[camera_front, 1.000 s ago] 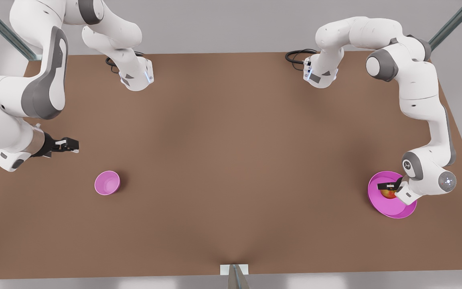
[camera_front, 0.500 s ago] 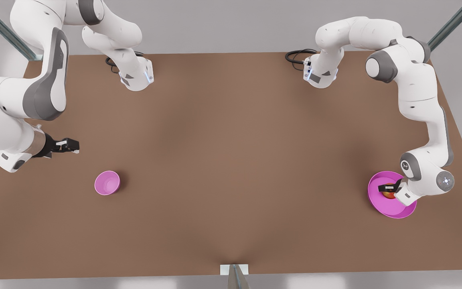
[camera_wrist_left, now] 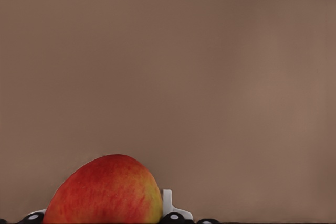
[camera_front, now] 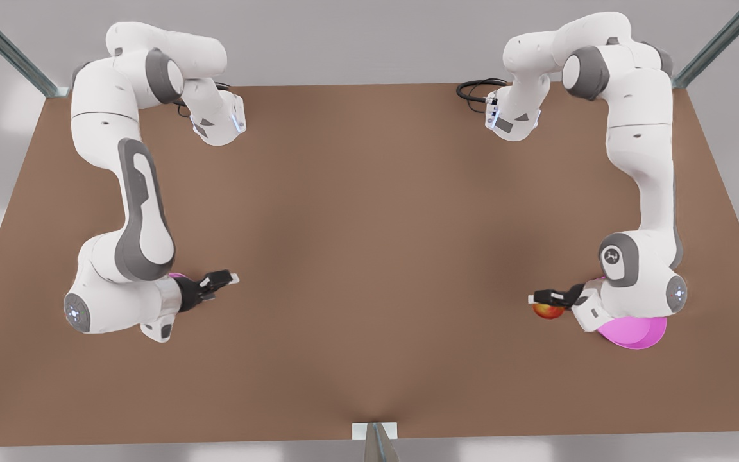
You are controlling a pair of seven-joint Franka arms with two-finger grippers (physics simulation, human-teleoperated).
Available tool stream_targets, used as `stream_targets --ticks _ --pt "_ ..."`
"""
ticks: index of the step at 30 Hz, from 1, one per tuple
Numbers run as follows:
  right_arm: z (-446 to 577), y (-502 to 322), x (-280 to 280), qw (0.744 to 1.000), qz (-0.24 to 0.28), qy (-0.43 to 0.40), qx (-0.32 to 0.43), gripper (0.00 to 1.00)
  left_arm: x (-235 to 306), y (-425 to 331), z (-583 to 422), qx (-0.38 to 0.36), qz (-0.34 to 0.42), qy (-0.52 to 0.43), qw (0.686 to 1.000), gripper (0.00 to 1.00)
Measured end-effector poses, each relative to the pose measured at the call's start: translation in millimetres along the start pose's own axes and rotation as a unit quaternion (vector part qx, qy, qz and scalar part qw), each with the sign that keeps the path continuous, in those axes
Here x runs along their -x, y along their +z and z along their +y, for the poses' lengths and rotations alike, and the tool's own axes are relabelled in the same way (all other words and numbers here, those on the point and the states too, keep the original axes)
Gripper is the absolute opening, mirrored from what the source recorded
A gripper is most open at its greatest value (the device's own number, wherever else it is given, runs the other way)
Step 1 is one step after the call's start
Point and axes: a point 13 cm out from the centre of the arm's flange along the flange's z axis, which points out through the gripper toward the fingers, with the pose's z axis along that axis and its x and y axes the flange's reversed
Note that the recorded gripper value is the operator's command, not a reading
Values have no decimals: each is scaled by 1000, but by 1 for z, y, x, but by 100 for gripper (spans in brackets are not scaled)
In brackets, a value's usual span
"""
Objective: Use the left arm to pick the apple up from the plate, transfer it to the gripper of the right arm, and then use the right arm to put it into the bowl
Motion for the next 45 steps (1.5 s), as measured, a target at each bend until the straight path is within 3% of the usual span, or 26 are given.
stream_targets --ticks 3,7,12,21,32,45 --pt "32 28 28 992 -28 -66 102 100 2 57 -145 -128 40 45 990 77" --pt "48 52 55 973 -76 -150 156 100 2 96 -261 -286 69 21 956 77" --pt "75 91 90 934 -143 -260 197 100 20 118 -349 -381 57 -24 922 77" --pt "108 117 115 860 -234 -403 208 100 49 133 -382 -422 19 -91 902 77" --pt "151 137 139 776 -344 -480 224 100 56 146 -388 -423 -2 -71 903 77" --pt "185 156 152 719 -405 -520 220 100 66 142 -395 -430 -23 -65 900 78"
